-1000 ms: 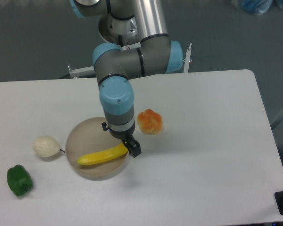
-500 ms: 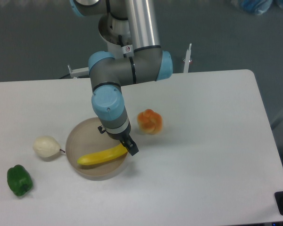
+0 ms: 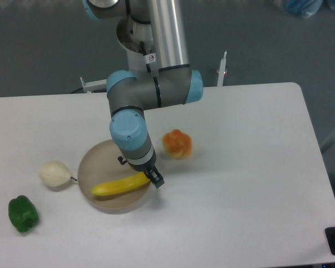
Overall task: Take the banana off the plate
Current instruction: 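Lift the banana up off the plate, then carry the held banana away from the plate, beside the orange bun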
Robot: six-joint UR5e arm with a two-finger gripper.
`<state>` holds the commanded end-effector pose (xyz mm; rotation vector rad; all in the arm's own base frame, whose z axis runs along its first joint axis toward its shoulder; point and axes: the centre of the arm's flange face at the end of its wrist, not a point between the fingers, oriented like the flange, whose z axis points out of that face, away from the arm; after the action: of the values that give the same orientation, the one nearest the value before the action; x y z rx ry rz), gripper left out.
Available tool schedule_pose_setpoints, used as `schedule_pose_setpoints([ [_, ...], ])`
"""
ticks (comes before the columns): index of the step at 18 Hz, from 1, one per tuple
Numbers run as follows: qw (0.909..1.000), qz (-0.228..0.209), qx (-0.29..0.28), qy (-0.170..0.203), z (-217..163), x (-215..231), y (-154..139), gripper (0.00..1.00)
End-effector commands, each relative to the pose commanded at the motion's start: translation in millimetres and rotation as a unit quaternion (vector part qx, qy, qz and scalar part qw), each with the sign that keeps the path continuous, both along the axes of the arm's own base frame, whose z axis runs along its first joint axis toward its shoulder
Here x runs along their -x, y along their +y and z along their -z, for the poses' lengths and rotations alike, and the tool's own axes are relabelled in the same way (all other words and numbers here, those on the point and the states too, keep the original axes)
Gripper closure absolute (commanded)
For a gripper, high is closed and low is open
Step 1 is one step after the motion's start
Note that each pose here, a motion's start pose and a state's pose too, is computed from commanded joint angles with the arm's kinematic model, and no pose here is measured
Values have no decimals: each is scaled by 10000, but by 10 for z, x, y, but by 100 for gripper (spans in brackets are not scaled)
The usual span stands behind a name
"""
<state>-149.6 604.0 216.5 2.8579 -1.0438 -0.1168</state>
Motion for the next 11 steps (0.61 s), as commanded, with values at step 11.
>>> schedule_pose_setpoints([
  [11, 9979, -157, -589, 228, -819, 327, 70, 94],
])
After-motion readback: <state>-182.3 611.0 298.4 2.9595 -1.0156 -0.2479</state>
